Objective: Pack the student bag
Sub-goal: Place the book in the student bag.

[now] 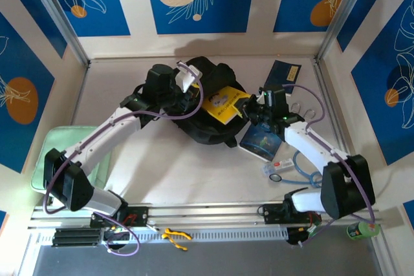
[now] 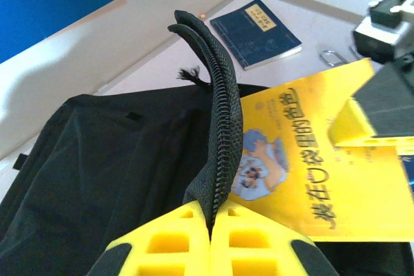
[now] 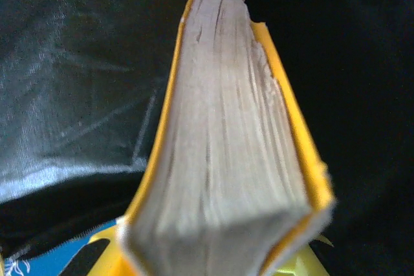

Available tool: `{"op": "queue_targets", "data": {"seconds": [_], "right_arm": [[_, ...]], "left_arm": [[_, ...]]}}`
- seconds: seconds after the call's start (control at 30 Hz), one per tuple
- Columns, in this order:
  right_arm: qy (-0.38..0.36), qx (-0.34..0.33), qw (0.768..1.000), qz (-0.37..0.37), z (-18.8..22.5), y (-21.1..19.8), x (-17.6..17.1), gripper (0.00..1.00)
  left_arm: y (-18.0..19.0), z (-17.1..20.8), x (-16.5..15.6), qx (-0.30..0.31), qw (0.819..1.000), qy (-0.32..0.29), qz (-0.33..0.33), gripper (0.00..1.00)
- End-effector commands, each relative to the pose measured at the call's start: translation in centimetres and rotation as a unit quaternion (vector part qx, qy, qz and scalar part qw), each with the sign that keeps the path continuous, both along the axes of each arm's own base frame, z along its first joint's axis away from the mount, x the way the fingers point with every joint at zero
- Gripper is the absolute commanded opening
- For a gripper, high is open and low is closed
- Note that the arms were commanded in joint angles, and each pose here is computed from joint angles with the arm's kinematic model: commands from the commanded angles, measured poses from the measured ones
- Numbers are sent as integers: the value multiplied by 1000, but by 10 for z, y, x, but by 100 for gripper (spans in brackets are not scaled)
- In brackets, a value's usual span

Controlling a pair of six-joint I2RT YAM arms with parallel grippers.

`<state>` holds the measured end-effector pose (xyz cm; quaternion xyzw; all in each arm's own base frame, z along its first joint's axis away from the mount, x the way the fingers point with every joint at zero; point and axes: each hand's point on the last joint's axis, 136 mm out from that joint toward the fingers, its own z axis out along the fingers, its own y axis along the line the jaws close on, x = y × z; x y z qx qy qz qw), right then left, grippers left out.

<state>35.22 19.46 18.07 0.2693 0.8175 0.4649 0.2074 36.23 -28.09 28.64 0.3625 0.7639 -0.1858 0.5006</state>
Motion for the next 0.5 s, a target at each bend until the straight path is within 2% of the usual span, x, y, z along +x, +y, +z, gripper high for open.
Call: {"op": "queue_targets", "data": {"seconds": [0.0, 0.2, 0.27, 0.47], "right_arm": [[-73, 57, 996, -9, 39, 21, 24, 7], [-82, 51, 995, -22, 24, 48, 47, 8], [-105, 56, 993, -15, 22, 55, 61, 8], [-112, 72, 991, 20, 2, 86, 84, 8]], "left_arm": [[-6, 32, -6, -44, 998, -43, -27, 0], [-8, 25, -11, -43, 998, -35, -41, 0], [-10, 22, -13, -42, 997, -29, -50, 0], [-2, 5, -10, -15, 999, -14, -33, 0]]}}
